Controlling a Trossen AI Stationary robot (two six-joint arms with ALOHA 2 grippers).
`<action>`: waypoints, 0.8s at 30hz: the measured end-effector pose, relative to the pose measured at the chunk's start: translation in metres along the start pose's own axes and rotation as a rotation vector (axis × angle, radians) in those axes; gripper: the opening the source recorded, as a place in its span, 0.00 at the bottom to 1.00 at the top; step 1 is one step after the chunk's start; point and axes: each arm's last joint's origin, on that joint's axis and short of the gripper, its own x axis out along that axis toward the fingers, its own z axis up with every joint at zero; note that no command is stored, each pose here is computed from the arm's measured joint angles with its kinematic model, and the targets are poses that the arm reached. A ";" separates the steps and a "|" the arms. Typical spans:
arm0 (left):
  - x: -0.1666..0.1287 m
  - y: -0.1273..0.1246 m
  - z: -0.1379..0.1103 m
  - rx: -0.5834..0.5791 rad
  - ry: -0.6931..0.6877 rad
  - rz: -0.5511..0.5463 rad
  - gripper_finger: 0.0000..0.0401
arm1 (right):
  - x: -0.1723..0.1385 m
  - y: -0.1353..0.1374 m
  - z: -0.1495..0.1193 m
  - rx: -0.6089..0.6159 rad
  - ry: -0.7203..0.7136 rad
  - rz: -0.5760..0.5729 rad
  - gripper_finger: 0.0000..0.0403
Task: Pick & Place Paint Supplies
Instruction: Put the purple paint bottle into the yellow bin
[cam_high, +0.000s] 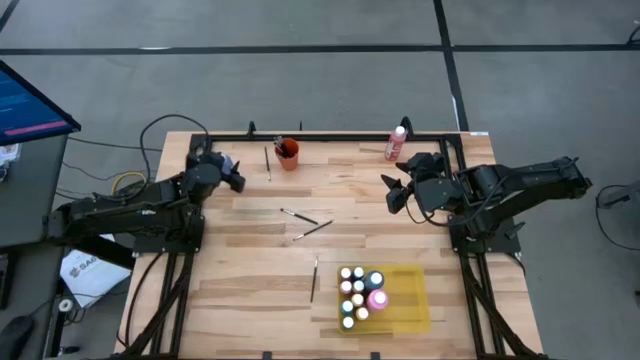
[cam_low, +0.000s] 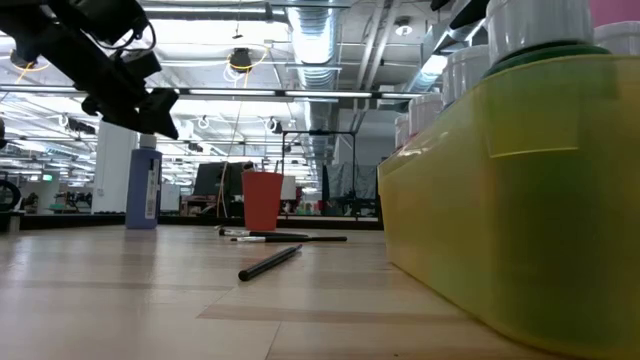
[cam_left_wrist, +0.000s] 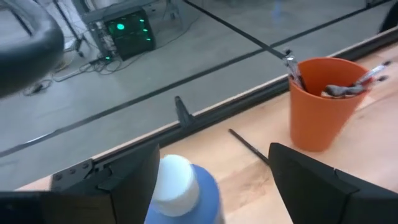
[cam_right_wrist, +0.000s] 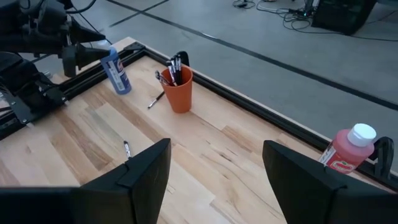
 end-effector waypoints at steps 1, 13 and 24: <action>0.000 0.001 0.000 -0.002 -0.002 0.012 0.73 | 0.000 0.000 0.000 -0.002 0.000 0.000 0.62; 0.009 0.005 -0.008 -0.071 0.020 0.008 0.48 | 0.000 0.000 0.000 -0.002 0.000 0.001 0.62; 0.010 0.003 -0.005 -0.027 -0.009 -0.025 0.11 | 0.000 0.001 0.000 0.003 -0.004 0.005 0.62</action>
